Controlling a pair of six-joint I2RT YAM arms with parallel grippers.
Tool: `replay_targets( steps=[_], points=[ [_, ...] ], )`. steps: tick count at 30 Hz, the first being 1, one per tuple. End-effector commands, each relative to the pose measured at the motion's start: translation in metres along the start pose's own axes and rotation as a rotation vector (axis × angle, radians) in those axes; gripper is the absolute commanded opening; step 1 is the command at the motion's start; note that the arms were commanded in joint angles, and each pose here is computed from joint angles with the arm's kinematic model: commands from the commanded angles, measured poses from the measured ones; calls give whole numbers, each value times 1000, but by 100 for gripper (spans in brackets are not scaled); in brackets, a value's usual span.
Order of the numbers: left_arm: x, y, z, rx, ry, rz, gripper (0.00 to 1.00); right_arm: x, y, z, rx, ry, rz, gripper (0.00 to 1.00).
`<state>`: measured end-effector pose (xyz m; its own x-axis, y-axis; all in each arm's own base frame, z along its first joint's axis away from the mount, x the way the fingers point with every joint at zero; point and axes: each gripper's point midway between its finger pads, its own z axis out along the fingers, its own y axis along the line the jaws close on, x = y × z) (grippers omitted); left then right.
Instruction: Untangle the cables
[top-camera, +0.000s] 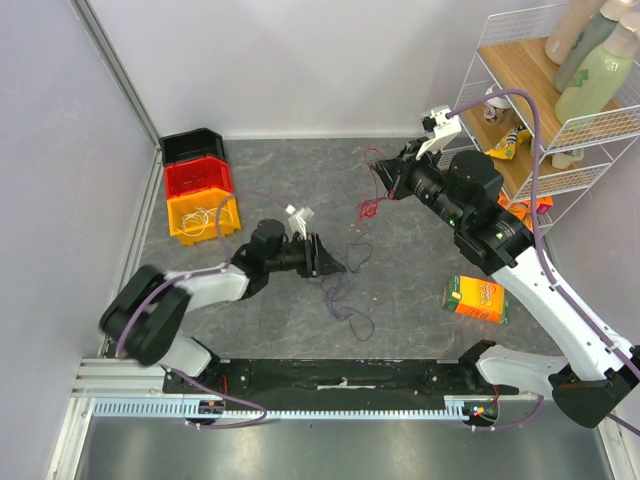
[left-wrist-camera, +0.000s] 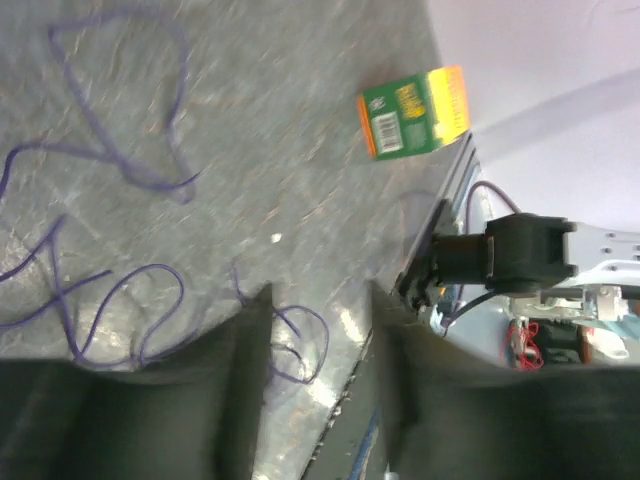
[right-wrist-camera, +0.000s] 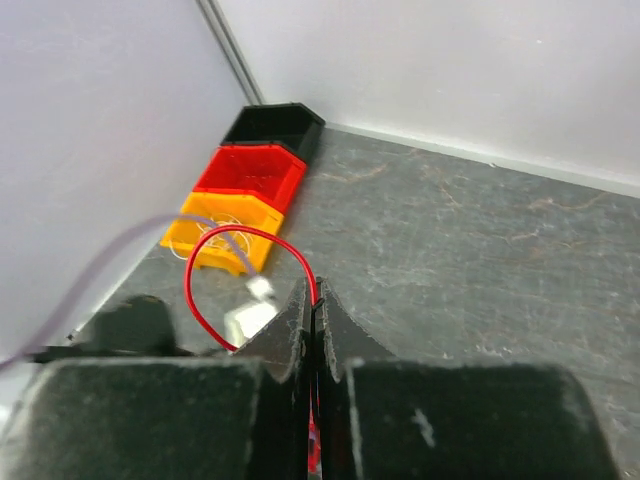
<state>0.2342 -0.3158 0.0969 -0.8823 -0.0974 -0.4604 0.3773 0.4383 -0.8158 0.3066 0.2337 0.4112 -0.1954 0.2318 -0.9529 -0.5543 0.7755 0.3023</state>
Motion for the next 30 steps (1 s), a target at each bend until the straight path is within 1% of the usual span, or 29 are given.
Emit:
replay_targets(
  steps=[1,3,6,8,10,11,14,16,22,23,24,25,26,27,28,29,30],
  points=[
    [-49,-57,-42,10,-171,315,63,21,-9,2,11,65,-71,1],
    [-64,-92,-62,58,-234,388,73,35,-8,3,-13,100,-74,0],
    [-82,-134,-88,109,-304,452,82,53,-5,3,-51,138,-64,0],
    [-88,-156,-96,155,-317,467,87,66,8,2,-136,171,-53,0],
    [-95,-169,-96,177,-306,442,87,79,19,2,-210,209,-34,0],
    [-99,-175,-95,181,-305,422,85,83,22,1,-237,220,-27,0],
    [-111,-183,-89,192,-311,363,80,94,26,-2,-262,240,-15,0],
    [-118,-184,-84,186,-316,337,79,98,27,-4,-263,241,-11,0],
    [-123,-201,-75,215,-313,350,80,110,33,-6,-281,269,-18,0],
    [-125,-200,-73,201,-317,349,78,112,34,-6,-285,273,-19,0],
    [-127,-199,-72,185,-319,344,69,113,35,-7,-285,273,-24,0],
    [-129,-196,-70,165,-319,339,64,114,37,-7,-288,274,-27,0],
    [-131,-194,-71,144,-327,335,55,115,38,-8,-285,275,-29,0],
    [-133,-192,-71,126,-331,334,45,116,39,-8,-282,274,-33,1],
    [-135,-192,-73,111,-337,341,30,118,39,-8,-279,279,-35,3],
    [-137,-192,-76,96,-350,358,13,122,36,-8,-265,286,-39,6],
    [-138,-193,-80,77,-359,366,3,126,32,-8,-244,291,-41,8]
  ],
)
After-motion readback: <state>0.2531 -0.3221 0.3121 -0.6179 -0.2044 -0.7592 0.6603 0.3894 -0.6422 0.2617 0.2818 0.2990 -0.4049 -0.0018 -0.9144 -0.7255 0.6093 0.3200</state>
